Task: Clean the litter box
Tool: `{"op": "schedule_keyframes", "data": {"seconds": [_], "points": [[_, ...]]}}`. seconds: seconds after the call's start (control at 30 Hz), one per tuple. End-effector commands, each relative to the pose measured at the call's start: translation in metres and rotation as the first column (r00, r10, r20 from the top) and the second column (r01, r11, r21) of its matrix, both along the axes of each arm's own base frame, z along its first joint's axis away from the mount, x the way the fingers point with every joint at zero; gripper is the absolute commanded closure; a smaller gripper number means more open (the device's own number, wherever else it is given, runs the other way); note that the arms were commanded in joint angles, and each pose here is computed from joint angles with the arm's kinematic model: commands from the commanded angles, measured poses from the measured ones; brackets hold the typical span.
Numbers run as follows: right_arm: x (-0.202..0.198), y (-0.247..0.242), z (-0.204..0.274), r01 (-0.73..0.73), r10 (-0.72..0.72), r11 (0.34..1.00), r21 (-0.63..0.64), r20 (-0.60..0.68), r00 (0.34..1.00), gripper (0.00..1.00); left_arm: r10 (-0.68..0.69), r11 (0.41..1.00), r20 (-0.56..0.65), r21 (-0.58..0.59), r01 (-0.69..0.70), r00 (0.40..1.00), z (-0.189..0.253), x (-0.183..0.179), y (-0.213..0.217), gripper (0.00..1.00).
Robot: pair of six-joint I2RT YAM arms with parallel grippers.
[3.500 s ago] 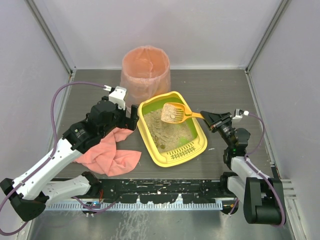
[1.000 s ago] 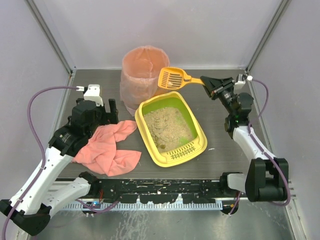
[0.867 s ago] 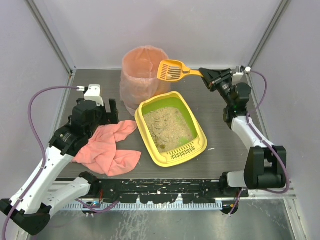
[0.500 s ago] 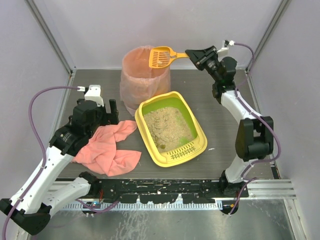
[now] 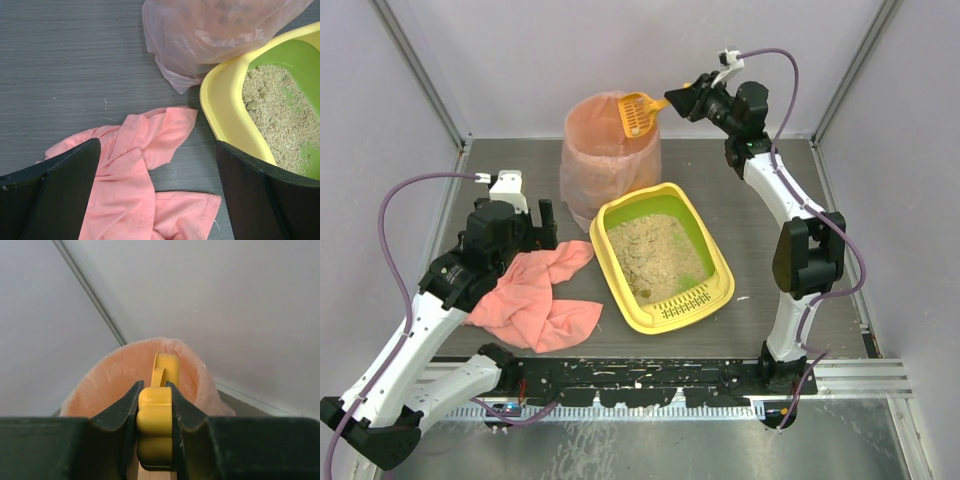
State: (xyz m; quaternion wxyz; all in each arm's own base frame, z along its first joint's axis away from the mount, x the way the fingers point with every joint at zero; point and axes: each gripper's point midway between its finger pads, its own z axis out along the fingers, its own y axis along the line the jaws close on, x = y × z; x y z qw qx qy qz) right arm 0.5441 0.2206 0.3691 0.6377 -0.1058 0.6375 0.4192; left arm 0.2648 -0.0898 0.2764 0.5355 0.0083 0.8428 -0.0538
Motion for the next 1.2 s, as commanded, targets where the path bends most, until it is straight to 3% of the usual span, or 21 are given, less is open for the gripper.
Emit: {"op": "schedule_keyframes", "data": {"seconds": [0.0, 0.2, 0.4, 0.57, 0.73, 0.9, 1.1, 1.17], "points": [[-0.024, 0.025, 0.059, 0.013, 0.067, 0.969, -0.245, 0.314, 0.947, 0.99, -0.008, 1.0, 0.015, -0.009, 0.008, 1.0, 0.005, 0.002, -0.002, 0.01], [-0.036, 0.057, 0.061, 0.154, 0.082, 0.858, -0.49, 0.426, 0.901, 0.99, -0.015, 1.0, 0.007, -0.01, 0.015, 1.0, 0.004, 0.002, -0.003, 0.01], [-0.049, 0.077, 0.071, 0.227, 0.058, 0.823, -0.521, 0.473, 0.879, 0.99, -0.02, 1.0, 0.008, -0.014, 0.02, 1.0, 0.004, 0.001, -0.004, 0.01], [-0.065, 0.082, 0.106, 0.246, -0.053, 0.889, -0.386, 0.447, 0.893, 0.99, -0.033, 0.999, 0.011, -0.02, 0.033, 0.999, 0.007, -0.001, -0.005, 0.01], [-0.085, 0.063, 0.156, 0.332, -0.262, 0.933, -0.141, 0.367, 0.893, 0.99, -0.035, 0.999, 0.015, -0.024, 0.035, 0.999, 0.009, -0.002, -0.005, 0.01], [-0.104, 0.027, 0.187, 0.404, -0.411, 0.911, 0.08, 0.246, 0.878, 0.99, -0.061, 0.997, -0.003, -0.038, 0.061, 0.998, 0.004, -0.001, -0.013, 0.01], [-0.169, -0.015, 0.176, 0.403, -0.412, 0.904, 0.146, 0.041, 0.91, 0.99, -0.129, 0.989, -0.029, -0.076, 0.127, 0.991, -0.005, 0.003, -0.031, 0.02], [-0.192, -0.033, 0.153, 0.426, -0.428, 0.898, 0.112, -0.009, 0.904, 0.99, -0.149, 0.985, -0.035, -0.092, 0.145, 0.988, -0.007, 0.004, -0.037, 0.04]]}}
